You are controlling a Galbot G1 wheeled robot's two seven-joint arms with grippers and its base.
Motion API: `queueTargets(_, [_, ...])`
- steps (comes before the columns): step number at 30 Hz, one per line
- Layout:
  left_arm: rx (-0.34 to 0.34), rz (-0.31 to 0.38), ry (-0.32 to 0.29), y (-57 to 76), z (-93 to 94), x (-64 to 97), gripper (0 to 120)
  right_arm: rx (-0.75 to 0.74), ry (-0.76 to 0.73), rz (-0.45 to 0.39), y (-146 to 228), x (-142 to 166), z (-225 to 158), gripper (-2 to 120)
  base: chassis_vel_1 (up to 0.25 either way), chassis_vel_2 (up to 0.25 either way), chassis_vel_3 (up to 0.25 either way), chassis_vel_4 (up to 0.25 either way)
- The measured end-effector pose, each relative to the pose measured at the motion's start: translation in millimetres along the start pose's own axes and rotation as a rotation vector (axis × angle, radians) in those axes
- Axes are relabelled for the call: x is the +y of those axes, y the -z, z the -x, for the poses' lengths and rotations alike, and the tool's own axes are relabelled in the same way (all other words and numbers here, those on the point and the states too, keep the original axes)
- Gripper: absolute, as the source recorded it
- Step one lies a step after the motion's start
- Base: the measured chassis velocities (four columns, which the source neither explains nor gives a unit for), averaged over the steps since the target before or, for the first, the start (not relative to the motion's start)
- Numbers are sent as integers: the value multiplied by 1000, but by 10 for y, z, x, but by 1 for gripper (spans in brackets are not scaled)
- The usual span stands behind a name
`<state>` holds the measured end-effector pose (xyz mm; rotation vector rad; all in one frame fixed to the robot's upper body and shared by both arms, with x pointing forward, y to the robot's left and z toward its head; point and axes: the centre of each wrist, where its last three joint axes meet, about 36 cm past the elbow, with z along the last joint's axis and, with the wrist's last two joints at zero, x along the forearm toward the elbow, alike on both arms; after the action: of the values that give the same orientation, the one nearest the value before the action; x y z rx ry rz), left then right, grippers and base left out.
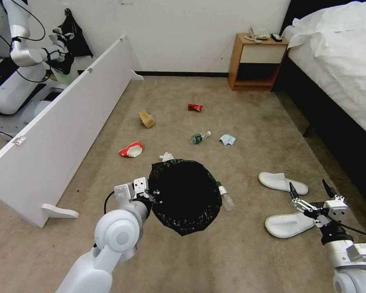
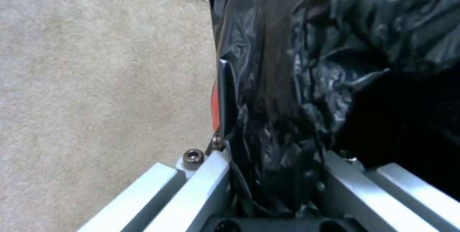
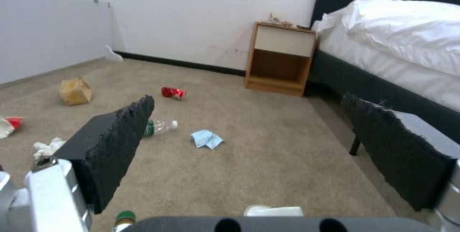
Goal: Pick up the trash bin, then pick up the garbage from the floor and place it into the trash bin.
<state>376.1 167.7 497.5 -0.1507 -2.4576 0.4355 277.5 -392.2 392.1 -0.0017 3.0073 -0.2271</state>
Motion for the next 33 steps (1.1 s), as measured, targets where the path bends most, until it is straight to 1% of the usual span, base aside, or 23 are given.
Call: queueTargets(33, [-2, -13, 2, -28, 1, 22, 0, 9, 17, 6, -35, 16, 33, 100, 3, -1, 0, 0])
